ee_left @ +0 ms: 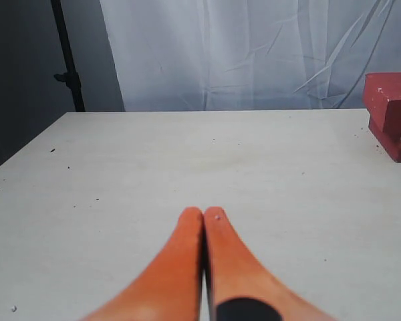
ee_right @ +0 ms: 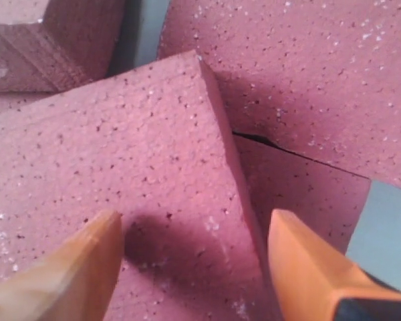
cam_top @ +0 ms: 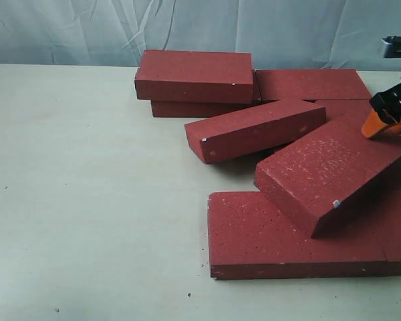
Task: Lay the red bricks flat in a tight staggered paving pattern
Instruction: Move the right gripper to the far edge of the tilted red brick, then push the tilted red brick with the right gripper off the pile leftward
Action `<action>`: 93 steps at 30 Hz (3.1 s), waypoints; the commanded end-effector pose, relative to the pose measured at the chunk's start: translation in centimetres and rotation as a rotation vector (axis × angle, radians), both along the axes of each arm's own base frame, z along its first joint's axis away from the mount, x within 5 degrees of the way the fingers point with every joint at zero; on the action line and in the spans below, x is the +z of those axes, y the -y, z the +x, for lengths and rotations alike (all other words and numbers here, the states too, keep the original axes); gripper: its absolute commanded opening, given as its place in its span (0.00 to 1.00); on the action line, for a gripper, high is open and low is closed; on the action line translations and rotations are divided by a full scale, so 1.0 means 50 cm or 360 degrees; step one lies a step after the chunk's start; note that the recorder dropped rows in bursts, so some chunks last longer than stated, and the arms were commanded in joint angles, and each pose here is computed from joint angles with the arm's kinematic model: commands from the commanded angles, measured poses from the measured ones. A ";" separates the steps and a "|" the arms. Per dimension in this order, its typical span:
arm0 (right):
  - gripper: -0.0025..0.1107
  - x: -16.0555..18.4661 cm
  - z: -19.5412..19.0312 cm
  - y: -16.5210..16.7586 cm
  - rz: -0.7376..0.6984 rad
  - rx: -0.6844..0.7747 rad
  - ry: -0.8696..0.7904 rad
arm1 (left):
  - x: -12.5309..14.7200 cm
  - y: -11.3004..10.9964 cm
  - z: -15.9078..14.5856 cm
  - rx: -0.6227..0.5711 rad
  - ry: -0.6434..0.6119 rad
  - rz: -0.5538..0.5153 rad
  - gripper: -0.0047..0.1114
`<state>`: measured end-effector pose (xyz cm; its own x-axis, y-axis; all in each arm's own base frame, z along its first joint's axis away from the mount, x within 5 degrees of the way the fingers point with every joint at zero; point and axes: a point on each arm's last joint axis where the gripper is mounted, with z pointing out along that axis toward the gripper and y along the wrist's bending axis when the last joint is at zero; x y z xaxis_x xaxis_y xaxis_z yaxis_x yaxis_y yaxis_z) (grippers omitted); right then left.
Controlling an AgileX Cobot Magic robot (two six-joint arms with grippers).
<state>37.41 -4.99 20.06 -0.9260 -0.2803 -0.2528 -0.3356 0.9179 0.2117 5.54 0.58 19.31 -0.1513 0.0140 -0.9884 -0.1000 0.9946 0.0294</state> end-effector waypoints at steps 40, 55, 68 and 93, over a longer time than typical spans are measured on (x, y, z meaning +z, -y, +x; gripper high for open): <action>0.02 0.178 -0.067 -0.059 0.0396 0.0054 0.0209 | -0.002 0.000 0.000 -0.0008 0.0008 0.0002 0.04; 0.02 0.205 -0.083 -0.285 0.0811 0.0163 0.0034 | -0.002 0.000 0.000 -0.0008 0.0008 0.0002 0.04; 0.01 0.121 -0.087 -0.526 0.0690 -0.0051 0.0067 | -0.002 0.000 0.000 -0.0008 0.0008 0.0002 0.04; 0.41 -0.062 -0.123 -0.656 0.0324 -0.0128 -0.0097 | -0.002 0.000 0.000 -0.0008 0.0008 0.0002 0.04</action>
